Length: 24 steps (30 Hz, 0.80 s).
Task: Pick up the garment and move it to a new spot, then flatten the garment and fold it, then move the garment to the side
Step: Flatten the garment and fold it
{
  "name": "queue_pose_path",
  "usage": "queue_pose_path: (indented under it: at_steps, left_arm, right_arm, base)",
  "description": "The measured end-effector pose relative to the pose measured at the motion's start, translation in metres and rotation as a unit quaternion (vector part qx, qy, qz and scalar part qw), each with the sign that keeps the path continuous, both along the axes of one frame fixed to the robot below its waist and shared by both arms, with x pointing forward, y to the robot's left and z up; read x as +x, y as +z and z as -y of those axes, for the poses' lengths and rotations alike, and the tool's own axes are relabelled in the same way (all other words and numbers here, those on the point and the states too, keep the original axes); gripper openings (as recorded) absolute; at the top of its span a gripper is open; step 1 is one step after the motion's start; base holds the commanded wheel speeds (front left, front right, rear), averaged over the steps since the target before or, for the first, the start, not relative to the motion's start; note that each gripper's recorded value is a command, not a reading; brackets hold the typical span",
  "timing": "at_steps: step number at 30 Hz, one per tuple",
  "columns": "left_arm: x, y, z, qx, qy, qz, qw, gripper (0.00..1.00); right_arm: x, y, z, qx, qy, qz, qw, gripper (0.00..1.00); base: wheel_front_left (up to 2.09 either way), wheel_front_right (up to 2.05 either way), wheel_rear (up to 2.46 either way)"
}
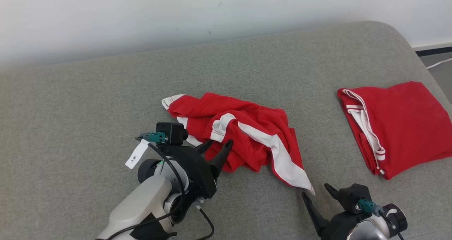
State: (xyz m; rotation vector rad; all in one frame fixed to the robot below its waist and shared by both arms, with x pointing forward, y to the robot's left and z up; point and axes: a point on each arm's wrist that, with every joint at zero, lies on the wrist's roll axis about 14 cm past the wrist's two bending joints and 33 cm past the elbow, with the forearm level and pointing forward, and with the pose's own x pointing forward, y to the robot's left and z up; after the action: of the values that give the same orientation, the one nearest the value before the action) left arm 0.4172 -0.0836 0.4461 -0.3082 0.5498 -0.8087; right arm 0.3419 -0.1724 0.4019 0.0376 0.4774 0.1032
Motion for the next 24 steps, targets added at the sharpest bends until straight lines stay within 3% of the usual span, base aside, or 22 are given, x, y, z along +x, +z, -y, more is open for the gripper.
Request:
queue_pose_path:
  at_steps: [4,6,8,10,13,15,16,17,18,19,21,24]
  left_arm:
    - [0.001,0.004,-0.001,-0.004,0.004,0.004,1.000,0.99]
    - [0.002,0.006,-0.002,-0.006,0.007,0.006,1.000,0.94]
    - [0.003,0.008,-0.003,-0.008,0.009,0.008,1.000,0.77]
    - [0.004,0.008,-0.003,-0.008,0.012,0.009,1.000,0.47]
    - [0.005,0.009,-0.003,-0.008,0.013,0.011,1.000,0.31]
    - [0.005,0.010,-0.002,-0.009,0.012,0.011,1.000,0.20]
    - [0.005,0.010,-0.002,-0.009,0.012,0.011,1.000,0.13]
    - [0.005,0.010,-0.002,-0.009,0.013,0.011,1.000,0.10]
    - [0.005,0.010,-0.001,-0.009,0.013,0.011,1.000,0.00]
    - [0.005,0.010,-0.001,-0.010,0.012,0.011,1.000,0.00]
    - [0.005,0.011,0.000,-0.011,0.011,0.011,1.000,0.00]
    - [0.005,0.012,0.001,-0.013,0.010,0.012,1.000,0.00]
  right_arm:
    - [0.001,0.001,-0.002,0.004,0.002,0.001,1.000,1.00]
    - [0.001,0.001,-0.003,0.004,0.003,0.002,1.000,1.00]
    - [0.001,0.001,-0.003,0.005,0.003,0.002,1.000,1.00]
    - [0.001,0.002,-0.003,0.005,0.004,0.002,1.000,1.00]
    - [0.001,0.002,-0.003,0.005,0.003,0.002,1.000,0.97]
    - [0.001,0.002,-0.003,0.005,0.003,0.002,1.000,0.74]
    - [0.000,0.002,-0.003,0.005,0.002,0.002,1.000,0.56]
    - [0.000,0.001,-0.003,0.005,0.002,0.002,1.000,0.49]
    - [0.000,0.001,-0.003,0.007,0.001,0.001,1.000,0.38]
    - [0.000,0.001,-0.003,0.009,0.001,0.001,1.000,0.33]
    - [0.000,0.001,-0.003,0.009,0.000,0.000,1.000,0.02]
    - [0.000,0.000,-0.003,0.009,0.000,-0.001,1.000,0.00]
  base:
    - [0.00,0.00,0.00]
    - [0.00,0.00,0.00]
    - [0.00,0.00,0.00]
    - [0.00,0.00,0.00]
    - [0.00,0.00,0.00]
    - [0.00,0.00,0.00]
    - [0.00,0.00,0.00]
    - [0.00,0.00,0.00]
    - [0.00,0.00,0.00]
    - [0.00,0.00,0.00]
    - [0.00,0.00,0.00]
    - [0.00,0.00,0.00]
